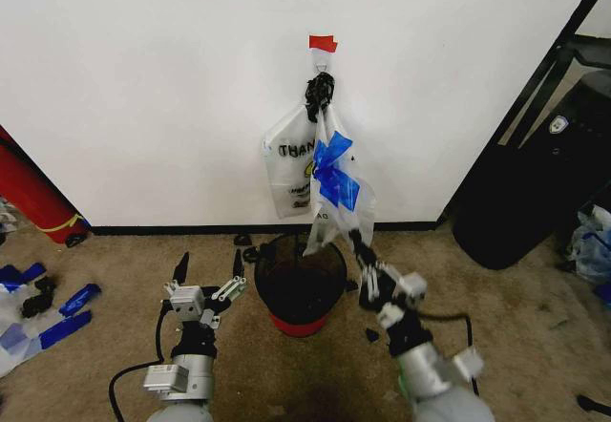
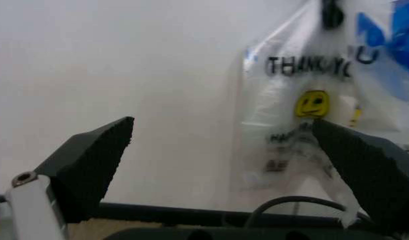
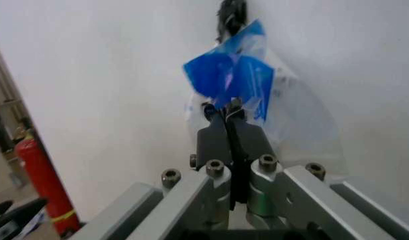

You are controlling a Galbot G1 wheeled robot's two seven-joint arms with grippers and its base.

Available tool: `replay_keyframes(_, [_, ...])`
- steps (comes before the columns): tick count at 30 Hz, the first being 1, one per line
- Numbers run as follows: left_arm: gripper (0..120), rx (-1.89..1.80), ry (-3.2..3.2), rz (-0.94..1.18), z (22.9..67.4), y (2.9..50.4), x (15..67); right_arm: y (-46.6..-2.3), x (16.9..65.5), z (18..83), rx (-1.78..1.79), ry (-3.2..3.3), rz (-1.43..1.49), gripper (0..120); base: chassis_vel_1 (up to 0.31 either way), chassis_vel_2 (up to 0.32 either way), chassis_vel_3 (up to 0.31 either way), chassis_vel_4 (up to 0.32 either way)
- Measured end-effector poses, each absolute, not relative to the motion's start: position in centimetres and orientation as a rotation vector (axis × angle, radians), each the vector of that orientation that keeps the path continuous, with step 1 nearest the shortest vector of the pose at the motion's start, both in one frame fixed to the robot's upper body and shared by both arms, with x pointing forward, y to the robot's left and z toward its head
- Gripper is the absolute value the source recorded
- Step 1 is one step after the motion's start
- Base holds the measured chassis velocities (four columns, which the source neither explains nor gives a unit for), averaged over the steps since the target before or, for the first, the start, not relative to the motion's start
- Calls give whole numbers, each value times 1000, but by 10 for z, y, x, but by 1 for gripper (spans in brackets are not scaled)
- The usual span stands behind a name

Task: Pick up the garbage bag from the wall and place it over the trash bin.

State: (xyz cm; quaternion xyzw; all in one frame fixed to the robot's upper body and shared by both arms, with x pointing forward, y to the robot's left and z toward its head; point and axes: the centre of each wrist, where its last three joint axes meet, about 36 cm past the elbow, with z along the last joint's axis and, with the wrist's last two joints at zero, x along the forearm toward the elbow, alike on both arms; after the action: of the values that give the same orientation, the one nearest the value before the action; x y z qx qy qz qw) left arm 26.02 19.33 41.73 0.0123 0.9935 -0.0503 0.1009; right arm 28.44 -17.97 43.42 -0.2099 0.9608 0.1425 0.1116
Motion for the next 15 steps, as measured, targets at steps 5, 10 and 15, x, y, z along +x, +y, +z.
replay_keyframes(5, [100, 122, 2929, -120, 424, 194, 274, -189, 324, 434, -598, 2846, 439, 0, 0, 0, 0, 0])
replay_keyframes(10, [100, 261, 2935, -121, 439, 189, 292, -192, 365, 429, -571, 2874, 470, 0, 0, 0, 0, 0])
replay_keyframes(15, [100, 498, 2980, -133, 461, 187, 309, -197, 386, 428, -535, 2872, 441, 0, 0, 0, 0, 0])
